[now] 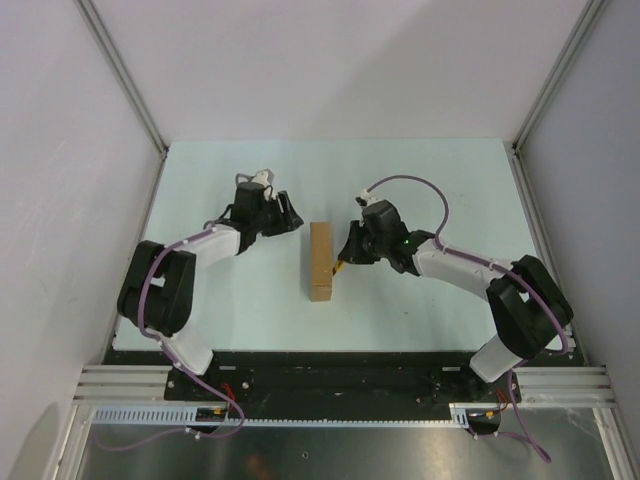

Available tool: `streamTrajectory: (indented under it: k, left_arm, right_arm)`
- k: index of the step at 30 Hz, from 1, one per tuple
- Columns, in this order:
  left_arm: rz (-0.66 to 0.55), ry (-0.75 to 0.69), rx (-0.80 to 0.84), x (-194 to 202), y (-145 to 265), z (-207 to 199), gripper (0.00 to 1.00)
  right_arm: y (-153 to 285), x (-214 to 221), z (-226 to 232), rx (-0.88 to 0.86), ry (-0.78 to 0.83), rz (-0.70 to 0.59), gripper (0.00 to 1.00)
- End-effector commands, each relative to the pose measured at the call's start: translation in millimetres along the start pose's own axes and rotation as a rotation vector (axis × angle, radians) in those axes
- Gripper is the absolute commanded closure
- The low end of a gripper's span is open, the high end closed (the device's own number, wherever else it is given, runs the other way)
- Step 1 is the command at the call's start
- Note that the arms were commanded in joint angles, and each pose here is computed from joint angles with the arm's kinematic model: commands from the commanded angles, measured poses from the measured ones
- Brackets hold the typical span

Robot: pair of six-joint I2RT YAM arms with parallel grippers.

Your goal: Unpack the express box

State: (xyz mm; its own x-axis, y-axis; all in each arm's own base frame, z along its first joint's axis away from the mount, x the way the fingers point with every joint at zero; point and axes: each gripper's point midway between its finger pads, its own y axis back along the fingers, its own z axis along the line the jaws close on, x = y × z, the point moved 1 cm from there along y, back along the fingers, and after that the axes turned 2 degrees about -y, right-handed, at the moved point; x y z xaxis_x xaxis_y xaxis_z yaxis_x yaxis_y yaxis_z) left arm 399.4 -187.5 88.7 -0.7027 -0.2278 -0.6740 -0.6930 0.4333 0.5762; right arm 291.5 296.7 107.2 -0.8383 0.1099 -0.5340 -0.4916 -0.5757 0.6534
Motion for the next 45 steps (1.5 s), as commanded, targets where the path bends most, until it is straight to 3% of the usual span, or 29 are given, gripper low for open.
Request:
streamTrajectory:
  k: [1,3,7,10,18,27,31,35,45]
  left_arm:
    - [-0.063,-0.004,-0.002,-33.0,24.9,-2.4,0.28]
    - [-0.070,-0.023,0.049,-37.1,42.9,-14.5,0.19]
    - [-0.055,-0.074,0.248,-41.3,70.3,-56.4,0.11]
    - [-0.047,-0.100,0.305,-39.4,76.4,-74.3,0.11]
    - [0.089,-0.126,0.317,2.0,47.7,-95.0,0.14]
    - [0.198,-0.151,0.328,37.4,42.7,-88.0,0.25]
    - [0.259,-0.230,0.401,52.1,43.3,-89.7,0.20]
    - [0.306,-0.253,0.375,62.0,34.5,-79.6,0.19]
    - [0.331,-0.315,0.266,68.3,38.2,-57.0,0.46]
  right_arm:
    - [21.2,-42.2,4.0,0.053,0.142,-0.147,1.00]
    - [36.6,-56.2,5.7,0.071,0.197,-0.206,1.00]
    - [61.2,-60.5,8.8,0.073,0.281,-0.226,1.00]
    - [81.0,-55.3,16.4,0.040,0.371,-0.219,1.00]
    - [151.0,-27.5,79.5,-0.338,0.674,-0.349,1.00]
    - [130.6,4.7,99.6,-0.479,0.924,-0.408,1.00]
    - [115.0,8.4,104.4,-0.468,0.987,-0.417,1.00]
    - [104.9,15.2,113.0,-0.476,1.038,-0.426,1.00]
    - [82.5,23.6,114.8,-0.464,1.098,-0.410,1.00]
